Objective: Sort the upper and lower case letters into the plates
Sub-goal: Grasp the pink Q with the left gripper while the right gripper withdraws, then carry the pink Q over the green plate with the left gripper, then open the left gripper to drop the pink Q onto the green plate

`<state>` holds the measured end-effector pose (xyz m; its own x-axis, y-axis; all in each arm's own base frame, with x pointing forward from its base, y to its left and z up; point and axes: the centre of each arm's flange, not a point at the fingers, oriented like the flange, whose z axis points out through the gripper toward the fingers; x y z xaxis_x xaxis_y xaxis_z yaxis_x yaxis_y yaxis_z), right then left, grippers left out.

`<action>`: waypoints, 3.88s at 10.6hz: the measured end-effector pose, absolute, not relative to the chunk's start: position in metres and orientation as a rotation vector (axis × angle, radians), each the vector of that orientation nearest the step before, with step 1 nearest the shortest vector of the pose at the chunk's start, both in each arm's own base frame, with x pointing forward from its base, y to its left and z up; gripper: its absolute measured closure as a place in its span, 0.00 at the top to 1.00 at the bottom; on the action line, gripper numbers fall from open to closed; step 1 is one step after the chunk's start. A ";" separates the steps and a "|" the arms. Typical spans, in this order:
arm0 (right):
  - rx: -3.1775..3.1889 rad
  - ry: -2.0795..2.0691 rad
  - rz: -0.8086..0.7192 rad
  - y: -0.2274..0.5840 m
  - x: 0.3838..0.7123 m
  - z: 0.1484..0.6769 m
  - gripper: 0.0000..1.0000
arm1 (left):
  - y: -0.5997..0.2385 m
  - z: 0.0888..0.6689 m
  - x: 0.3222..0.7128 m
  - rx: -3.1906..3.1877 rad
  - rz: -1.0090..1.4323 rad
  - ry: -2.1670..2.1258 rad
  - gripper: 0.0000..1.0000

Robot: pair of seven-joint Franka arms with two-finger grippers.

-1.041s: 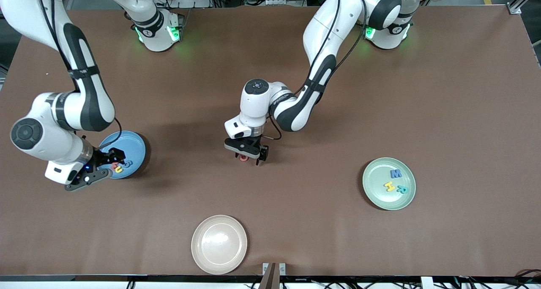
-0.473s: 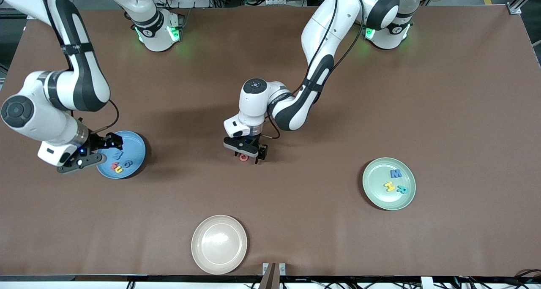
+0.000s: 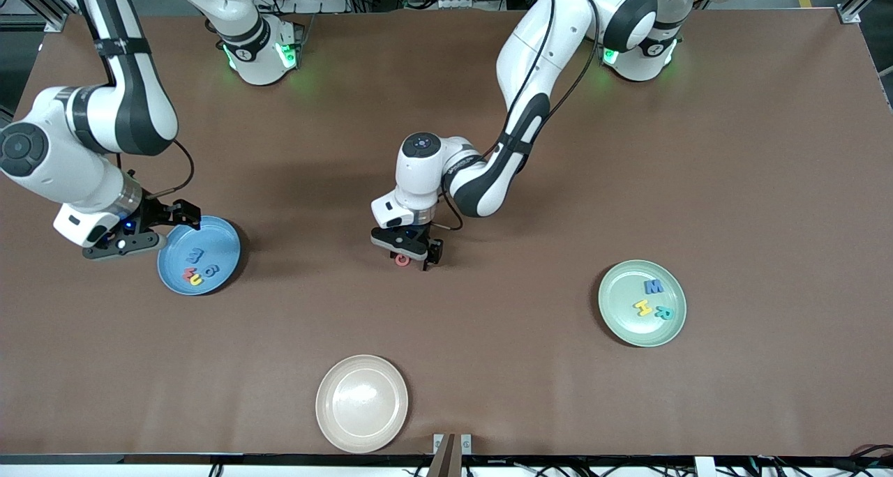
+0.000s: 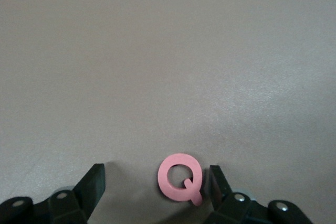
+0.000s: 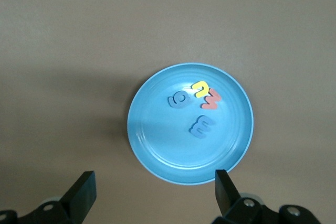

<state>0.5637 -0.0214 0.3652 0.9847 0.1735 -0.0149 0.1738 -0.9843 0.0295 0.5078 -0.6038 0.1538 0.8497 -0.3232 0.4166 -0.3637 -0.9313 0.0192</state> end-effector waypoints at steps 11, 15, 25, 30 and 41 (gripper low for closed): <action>3.111 0.020 0.043 -0.014 0.559 0.554 1.00 | -0.605 0.159 0.511 2.918 0.651 -0.508 0.47; 3.112 -0.028 0.048 -0.010 0.554 0.611 1.00 | -0.606 0.160 0.510 2.916 0.652 -0.493 0.36; 3.109 -0.130 0.102 -0.002 0.553 0.640 1.00 | -0.482 0.354 0.605 3.181 0.433 0.075 0.36; 3.102 -0.088 0.105 -0.006 0.550 0.652 1.00 | -0.303 0.416 0.652 3.226 0.024 0.376 0.36; 3.100 -0.124 0.119 -0.019 0.546 0.670 1.00 | -0.114 0.244 0.671 3.192 -0.144 0.599 0.37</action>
<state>0.5457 -0.0186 0.6700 0.9939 -0.0785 0.0778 -0.0813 -0.9961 0.0334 0.6713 -0.1141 0.2438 0.9284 0.3655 -0.0666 0.3558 -0.9264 -0.1230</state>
